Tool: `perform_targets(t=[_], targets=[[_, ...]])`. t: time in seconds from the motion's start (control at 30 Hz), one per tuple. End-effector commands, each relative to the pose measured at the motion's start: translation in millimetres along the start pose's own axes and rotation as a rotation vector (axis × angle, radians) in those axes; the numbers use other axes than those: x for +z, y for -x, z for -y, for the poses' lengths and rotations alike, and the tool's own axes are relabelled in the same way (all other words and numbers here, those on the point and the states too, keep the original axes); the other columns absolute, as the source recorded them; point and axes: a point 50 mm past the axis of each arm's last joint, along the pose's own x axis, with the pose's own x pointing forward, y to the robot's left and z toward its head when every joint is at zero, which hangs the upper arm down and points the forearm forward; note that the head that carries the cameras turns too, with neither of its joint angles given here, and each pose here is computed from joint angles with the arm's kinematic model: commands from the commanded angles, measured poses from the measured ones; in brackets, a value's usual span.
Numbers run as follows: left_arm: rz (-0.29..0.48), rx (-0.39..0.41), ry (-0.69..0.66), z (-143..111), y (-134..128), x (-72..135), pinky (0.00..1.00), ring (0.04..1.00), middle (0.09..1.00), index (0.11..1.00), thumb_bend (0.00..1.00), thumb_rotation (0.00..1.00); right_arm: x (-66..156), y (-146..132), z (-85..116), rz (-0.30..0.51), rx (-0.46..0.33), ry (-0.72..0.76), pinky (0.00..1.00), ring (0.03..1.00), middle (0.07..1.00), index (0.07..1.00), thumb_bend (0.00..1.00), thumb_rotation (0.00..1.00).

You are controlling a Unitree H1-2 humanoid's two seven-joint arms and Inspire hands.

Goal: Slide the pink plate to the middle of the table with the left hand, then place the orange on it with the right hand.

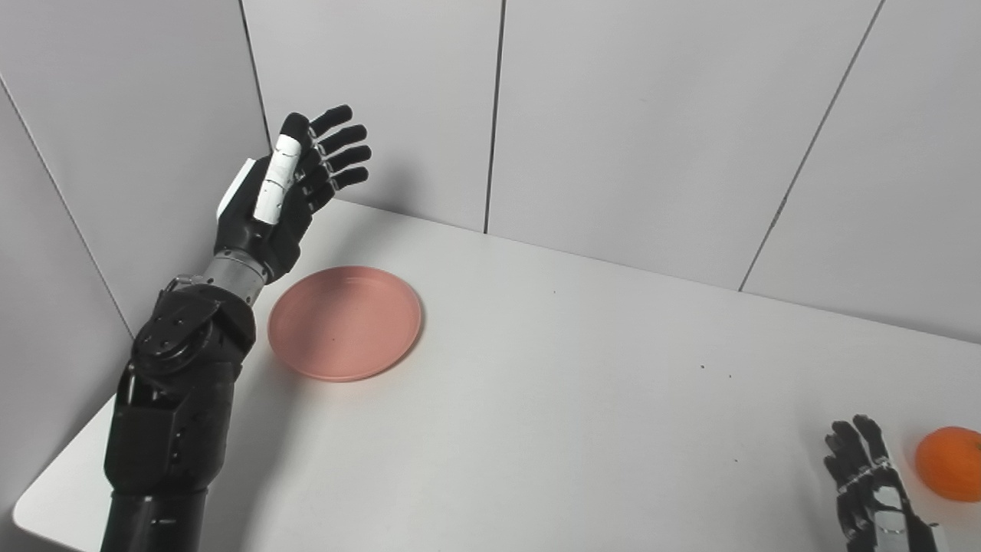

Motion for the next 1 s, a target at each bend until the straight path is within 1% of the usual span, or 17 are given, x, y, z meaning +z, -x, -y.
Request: perform_targets(t=[0.0, 0.17, 0.23, 0.3, 0.37, 0.47, 0.57, 0.63, 0.67, 0.73, 0.8, 0.87, 0.9, 0.93, 0.97], targets=[[0.106, -0.023, -0.015, -10, -16, 29, 0.79, 0.795, 0.810, 0.806, 0.97, 0.79, -42, 34, -18, -0.153, -0.035, -0.088, 1.00, 0.960, 0.935, 0.952, 0.77, 0.88], [0.068, 0.007, 0.008, -40, -28, 25, 0.82, 0.825, 0.829, 0.791, 0.98, 0.79, -42, 35, -17, -0.153, -0.037, -0.095, 1.00, 0.961, 0.935, 0.954, 0.77, 0.87], [0.055, 0.027, 0.021, -52, -31, 22, 0.82, 0.832, 0.832, 0.797, 0.98, 0.78, -42, 35, -17, -0.154, -0.039, -0.096, 1.00, 0.959, 0.932, 0.952, 0.78, 0.87], [0.047, 0.043, 0.045, -62, -33, 17, 0.84, 0.856, 0.845, 0.825, 0.96, 0.78, -42, 36, -17, -0.154, -0.040, -0.096, 0.99, 0.957, 0.929, 0.948, 0.79, 0.87], [0.043, 0.050, 0.070, -68, -34, 13, 0.85, 0.862, 0.849, 0.827, 0.95, 0.78, -42, 36, -16, -0.154, -0.040, -0.097, 1.00, 0.958, 0.930, 0.950, 0.79, 0.86], [0.026, 0.070, 0.112, -80, -35, 2, 0.86, 0.868, 0.852, 0.842, 0.95, 0.78, -41, 35, -16, -0.157, -0.040, -0.094, 0.99, 0.956, 0.926, 0.946, 0.79, 0.87], [0.008, 0.085, 0.172, -86, -34, -9, 0.86, 0.868, 0.852, 0.840, 0.95, 0.79, -41, 36, -15, -0.157, -0.037, -0.089, 1.00, 0.961, 0.929, 0.948, 0.78, 0.87], [0.004, 0.078, 0.202, -90, -32, -19, 0.88, 0.891, 0.887, 0.876, 0.94, 0.79, -41, 36, -15, -0.158, -0.039, -0.090, 1.00, 0.960, 0.928, 0.949, 0.79, 0.87], [0.004, 0.076, 0.205, -92, -30, -23, 0.87, 0.895, 0.899, 0.900, 0.93, 0.81, -41, 36, -15, -0.158, -0.039, -0.091, 1.00, 0.957, 0.925, 0.948, 0.80, 0.87], [0.000, 0.080, 0.220, -95, -27, -30, 0.87, 0.899, 0.910, 0.916, 0.93, 0.81, -41, 37, -15, -0.159, -0.040, -0.092, 0.99, 0.953, 0.922, 0.947, 0.80, 0.86], [-0.009, 0.087, 0.261, -97, -24, -38, 0.92, 0.913, 0.923, 0.913, 0.93, 0.79, -41, 37, -15, -0.160, -0.038, -0.092, 0.99, 0.950, 0.915, 0.939, 0.80, 0.86], [-0.013, 0.089, 0.286, -97, -22, -42, 0.93, 0.916, 0.932, 0.911, 0.92, 0.79, -41, 37, -15, -0.161, -0.037, -0.089, 0.99, 0.951, 0.915, 0.938, 0.79, 0.87], [-0.018, 0.095, 0.293, -96, -21, -44, 0.93, 0.914, 0.938, 0.912, 0.91, 0.79, -41, 37, -14, -0.161, -0.038, -0.089, 0.99, 0.951, 0.914, 0.939, 0.79, 0.87], [-0.024, 0.100, 0.297, -96, -20, -46, 0.90, 0.899, 0.919, 0.901, 0.91, 0.79, -41, 37, -14, -0.162, -0.039, -0.091, 0.99, 0.951, 0.913, 0.940, 0.79, 0.87], [-0.031, 0.107, 0.297, -96, -20, -49, 0.89, 0.898, 0.913, 0.900, 0.91, 0.78, -41, 37, -14, -0.162, -0.039, -0.090, 0.99, 0.951, 0.912, 0.941, 0.79, 0.87]])
